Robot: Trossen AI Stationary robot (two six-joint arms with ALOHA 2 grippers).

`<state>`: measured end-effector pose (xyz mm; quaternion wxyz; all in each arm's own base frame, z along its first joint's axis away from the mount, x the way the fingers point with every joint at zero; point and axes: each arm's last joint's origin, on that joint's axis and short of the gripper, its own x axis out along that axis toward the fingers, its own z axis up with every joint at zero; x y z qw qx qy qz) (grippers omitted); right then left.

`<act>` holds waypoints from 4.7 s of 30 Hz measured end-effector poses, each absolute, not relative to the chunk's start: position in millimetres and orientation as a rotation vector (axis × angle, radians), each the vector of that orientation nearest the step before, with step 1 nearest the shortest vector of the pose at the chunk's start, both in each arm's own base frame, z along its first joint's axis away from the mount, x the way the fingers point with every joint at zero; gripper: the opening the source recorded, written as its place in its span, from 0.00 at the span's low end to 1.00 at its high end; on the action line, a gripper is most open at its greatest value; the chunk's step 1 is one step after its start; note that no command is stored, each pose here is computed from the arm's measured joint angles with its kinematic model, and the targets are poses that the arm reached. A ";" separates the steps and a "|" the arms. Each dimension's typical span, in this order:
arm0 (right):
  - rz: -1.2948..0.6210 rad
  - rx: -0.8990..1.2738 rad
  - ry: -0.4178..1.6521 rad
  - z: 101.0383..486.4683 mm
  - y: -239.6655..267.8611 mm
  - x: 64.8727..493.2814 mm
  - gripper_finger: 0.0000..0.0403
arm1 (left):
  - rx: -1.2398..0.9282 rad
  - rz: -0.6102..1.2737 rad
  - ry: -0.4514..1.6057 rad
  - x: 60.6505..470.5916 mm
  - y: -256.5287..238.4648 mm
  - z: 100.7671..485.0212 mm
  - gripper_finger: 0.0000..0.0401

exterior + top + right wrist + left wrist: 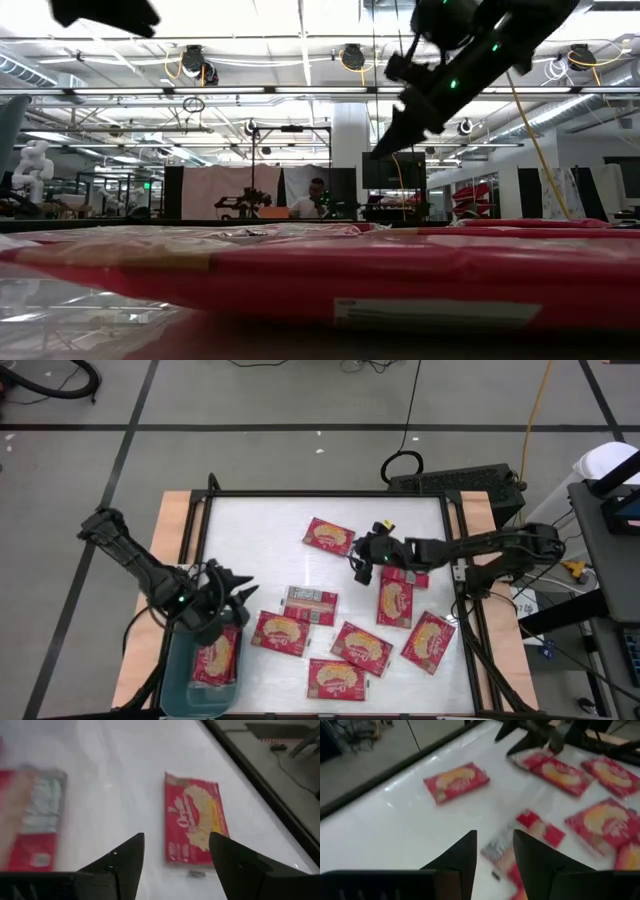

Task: Sort popcorn bags into baskets
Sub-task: Put the red popcorn bag into the blue bin

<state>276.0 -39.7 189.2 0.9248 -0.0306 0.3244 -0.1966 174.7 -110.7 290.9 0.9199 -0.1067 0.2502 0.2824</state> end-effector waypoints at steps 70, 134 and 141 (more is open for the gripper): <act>-0.043 0.219 0.652 148.1 54.9 300.7 0.00 | 0.732 0.293 0.763 376.1 -65.8 108.4 0.26; 0.161 0.522 -0.141 196.9 50.2 264.3 0.04 | 1.426 0.313 0.548 315.5 -163.7 229.3 0.52; 0.139 0.438 -0.083 196.4 48.3 262.6 0.03 | 1.188 0.392 0.470 301.4 -161.9 253.4 0.63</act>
